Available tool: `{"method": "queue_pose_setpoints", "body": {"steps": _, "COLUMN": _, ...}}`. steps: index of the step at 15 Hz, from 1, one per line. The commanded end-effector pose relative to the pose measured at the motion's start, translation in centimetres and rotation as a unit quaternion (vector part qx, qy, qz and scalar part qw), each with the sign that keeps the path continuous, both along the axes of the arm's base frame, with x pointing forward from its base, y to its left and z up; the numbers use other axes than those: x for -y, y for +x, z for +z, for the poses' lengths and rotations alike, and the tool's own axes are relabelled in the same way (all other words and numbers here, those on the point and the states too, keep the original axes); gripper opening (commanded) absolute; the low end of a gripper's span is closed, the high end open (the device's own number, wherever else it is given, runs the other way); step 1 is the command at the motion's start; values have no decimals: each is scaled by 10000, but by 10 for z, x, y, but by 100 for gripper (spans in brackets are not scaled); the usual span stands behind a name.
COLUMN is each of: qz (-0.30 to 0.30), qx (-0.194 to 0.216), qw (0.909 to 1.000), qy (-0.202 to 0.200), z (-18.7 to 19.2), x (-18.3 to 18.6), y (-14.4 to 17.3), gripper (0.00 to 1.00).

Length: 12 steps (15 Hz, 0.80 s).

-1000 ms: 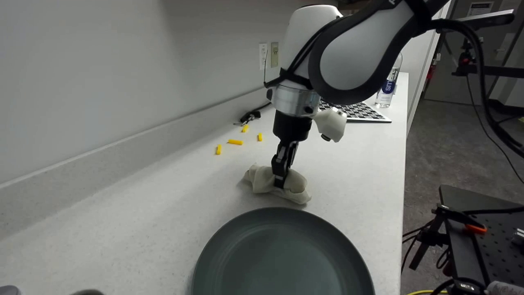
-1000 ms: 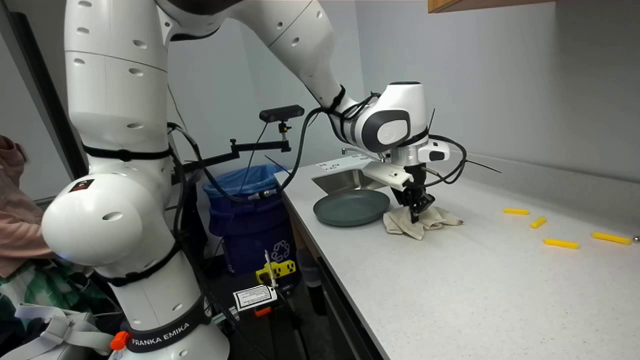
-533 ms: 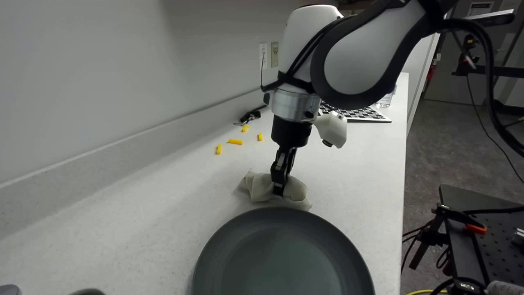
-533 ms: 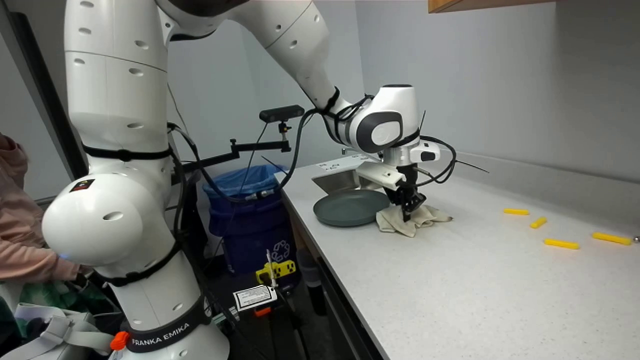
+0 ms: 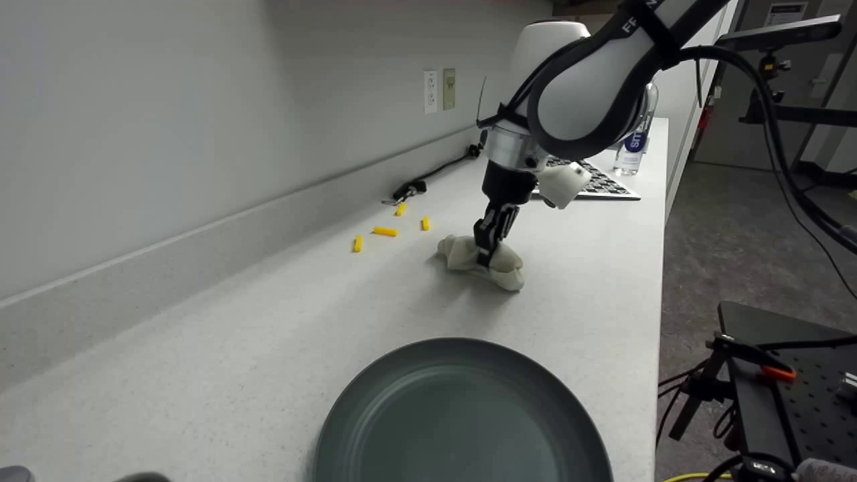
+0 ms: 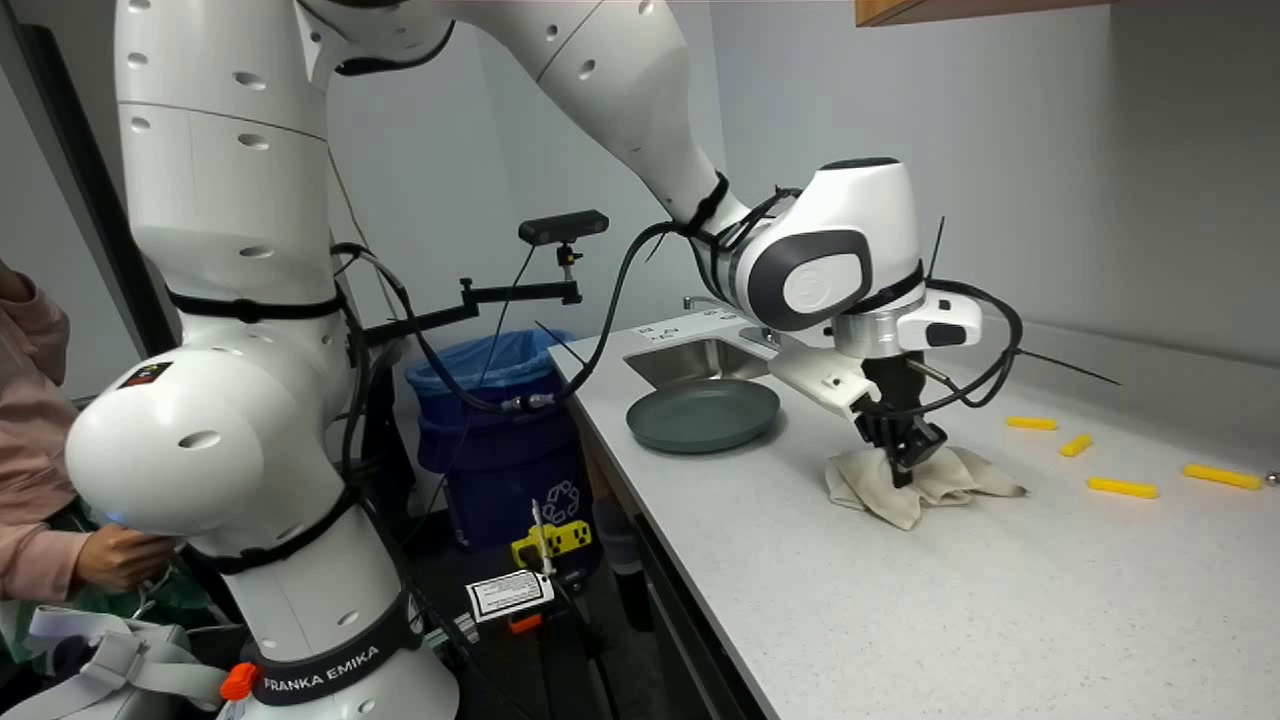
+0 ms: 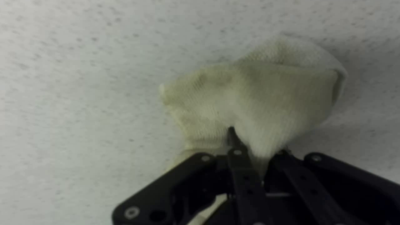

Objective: Wipe the counter with the cloth

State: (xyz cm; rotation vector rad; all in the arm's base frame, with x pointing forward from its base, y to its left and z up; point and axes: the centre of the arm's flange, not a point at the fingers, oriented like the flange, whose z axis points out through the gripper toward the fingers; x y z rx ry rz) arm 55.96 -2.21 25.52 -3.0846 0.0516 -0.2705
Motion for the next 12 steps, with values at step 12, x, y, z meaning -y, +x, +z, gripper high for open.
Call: {"method": "queue_pose_setpoints", "body": {"steps": 12, "qz": 62, "qx": 186, "qw": 9998, "qy": 4, "z": 11, "x": -37, "y": 1, "gripper": 3}}
